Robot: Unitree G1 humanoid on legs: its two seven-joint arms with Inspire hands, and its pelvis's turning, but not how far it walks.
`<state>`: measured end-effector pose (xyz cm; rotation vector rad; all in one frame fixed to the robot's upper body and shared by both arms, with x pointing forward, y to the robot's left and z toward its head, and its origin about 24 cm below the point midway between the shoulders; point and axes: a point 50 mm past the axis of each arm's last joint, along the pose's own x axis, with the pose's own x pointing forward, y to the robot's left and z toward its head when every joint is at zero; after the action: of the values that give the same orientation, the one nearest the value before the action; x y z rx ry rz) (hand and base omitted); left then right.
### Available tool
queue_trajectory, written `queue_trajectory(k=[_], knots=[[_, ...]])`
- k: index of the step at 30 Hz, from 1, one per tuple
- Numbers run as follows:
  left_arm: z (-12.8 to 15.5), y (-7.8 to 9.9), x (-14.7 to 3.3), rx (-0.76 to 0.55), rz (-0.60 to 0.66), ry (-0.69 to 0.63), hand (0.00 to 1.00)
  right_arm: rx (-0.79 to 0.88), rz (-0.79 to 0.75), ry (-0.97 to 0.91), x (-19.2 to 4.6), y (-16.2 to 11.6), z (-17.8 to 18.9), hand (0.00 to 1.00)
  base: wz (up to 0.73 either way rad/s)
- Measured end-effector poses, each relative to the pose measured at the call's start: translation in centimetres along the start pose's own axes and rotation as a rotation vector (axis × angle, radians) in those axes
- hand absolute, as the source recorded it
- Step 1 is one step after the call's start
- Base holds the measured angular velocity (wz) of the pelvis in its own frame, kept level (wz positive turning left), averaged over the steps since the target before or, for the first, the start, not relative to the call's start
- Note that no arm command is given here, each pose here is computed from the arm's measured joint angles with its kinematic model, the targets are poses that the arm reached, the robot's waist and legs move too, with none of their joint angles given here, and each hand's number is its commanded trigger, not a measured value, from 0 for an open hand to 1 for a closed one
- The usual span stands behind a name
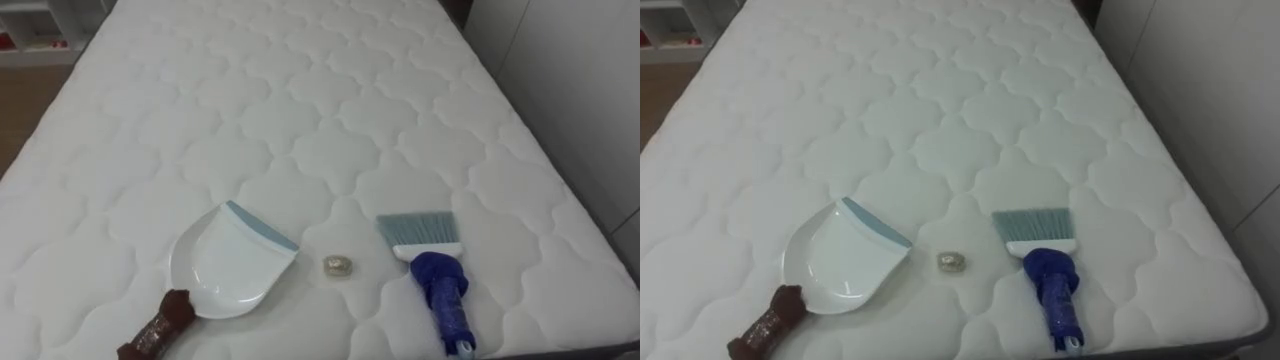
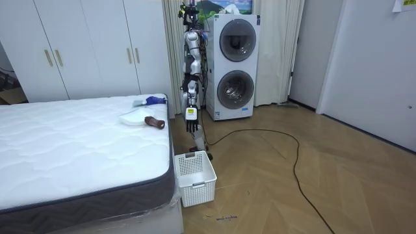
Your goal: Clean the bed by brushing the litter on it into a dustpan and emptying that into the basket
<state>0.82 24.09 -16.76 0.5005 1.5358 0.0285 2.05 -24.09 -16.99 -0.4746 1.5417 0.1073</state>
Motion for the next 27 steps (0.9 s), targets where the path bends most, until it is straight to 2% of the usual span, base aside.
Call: queue_trajectory(k=[6,9,15,19,23,27], knots=[[0.4,0.6,0.0,-0.024,0.071,-0.024,0.0,0.002,-0.003,-0.009,0.0,0.0,0.1,0.0,0.0],[1.2,1.9,0.0,-0.099,0.155,-0.055,0.0,0.014,-0.013,-0.015,0.0,-0.2,0.1,0.0,0.0],[5.0,4.8,-0.9,-0.228,0.353,-0.236,0.0,0.015,-0.041,-0.059,0.0,-0.7,0.9,0.0,0.0],[8.1,6.8,-2.4,-0.27,0.493,-0.415,0.0,0.014,-0.055,-0.107,-0.1,-0.9,1.5,0.0,0.07],[10.7,7.5,-4.3,-0.276,0.592,-0.577,0.0,0.025,-0.064,-0.138,-0.1,-1.1,1.9,0.0,0.1],[12.1,7.5,-5.5,-0.27,0.635,-0.684,0.0,0.055,-0.067,-0.175,-0.2,-1.3,2.5,0.0,0.01]])
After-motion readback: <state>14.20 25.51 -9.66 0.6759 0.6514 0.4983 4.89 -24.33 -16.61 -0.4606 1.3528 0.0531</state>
